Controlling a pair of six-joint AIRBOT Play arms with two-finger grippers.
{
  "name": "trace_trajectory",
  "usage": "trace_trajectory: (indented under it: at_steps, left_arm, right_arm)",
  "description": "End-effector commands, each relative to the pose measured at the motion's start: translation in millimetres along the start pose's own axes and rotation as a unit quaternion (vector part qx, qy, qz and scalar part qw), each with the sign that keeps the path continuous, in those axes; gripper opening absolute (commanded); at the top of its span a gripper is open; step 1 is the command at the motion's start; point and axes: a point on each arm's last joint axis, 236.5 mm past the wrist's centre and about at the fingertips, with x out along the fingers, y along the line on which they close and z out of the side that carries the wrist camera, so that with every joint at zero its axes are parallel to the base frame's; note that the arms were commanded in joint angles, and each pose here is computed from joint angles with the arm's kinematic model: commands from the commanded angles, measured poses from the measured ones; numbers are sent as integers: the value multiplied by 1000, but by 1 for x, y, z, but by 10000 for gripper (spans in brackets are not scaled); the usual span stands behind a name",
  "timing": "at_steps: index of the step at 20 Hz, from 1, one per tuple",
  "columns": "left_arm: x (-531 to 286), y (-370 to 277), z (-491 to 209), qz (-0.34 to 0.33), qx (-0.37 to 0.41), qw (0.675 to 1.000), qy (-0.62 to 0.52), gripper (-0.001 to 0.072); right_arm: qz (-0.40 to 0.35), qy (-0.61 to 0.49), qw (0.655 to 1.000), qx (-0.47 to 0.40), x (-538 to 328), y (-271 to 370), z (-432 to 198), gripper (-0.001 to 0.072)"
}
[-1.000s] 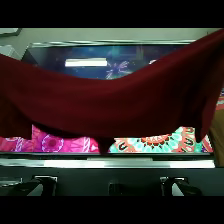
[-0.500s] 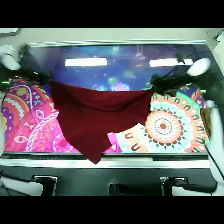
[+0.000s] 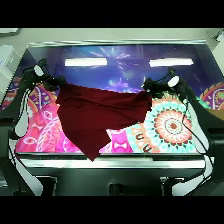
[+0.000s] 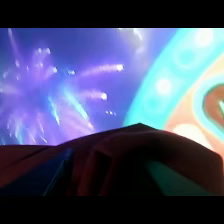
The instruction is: Fold the clothes and pants, and hang the long-sleeved shirts on hangers.
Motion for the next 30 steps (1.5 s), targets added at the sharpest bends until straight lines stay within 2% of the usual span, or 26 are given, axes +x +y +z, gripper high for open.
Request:
trace_trajectory:
  at_steps: [1,3,7,9,13,17,25,27,30]
  left_arm:
    - [-43,8,13,1,-15,1000,-11,682]
    - [-87,16,12,7,-22,1000,-6,681]
    - [-149,27,-16,22,-24,999,37,680]
    - [-162,28,-28,24,-26,998,46,680]
    - [-164,21,-40,22,-20,998,60,680]
    - [-164,15,-45,16,-17,997,70,680]
    - [-165,16,-48,17,-19,997,75,680]
    - [-165,16,-48,17,-19,997,76,680]
    - [-166,18,-51,19,-19,996,83,680]
  right_arm:
    - [7,4,1000,12,-49,-11,30,460]
    - [-1,36,999,-2,-97,-39,40,460]
    - [14,186,982,-34,-147,-103,-12,461]
    - [71,211,975,-20,-140,-107,-34,459]
    - [113,269,956,15,-99,-107,-105,456]
    - [82,284,955,-19,-55,-97,-152,456]
    - [68,307,948,-38,-20,-82,-186,444]
    - [66,298,951,-44,-14,-78,-187,383]
    - [71,299,951,-41,-15,-75,-187,71]
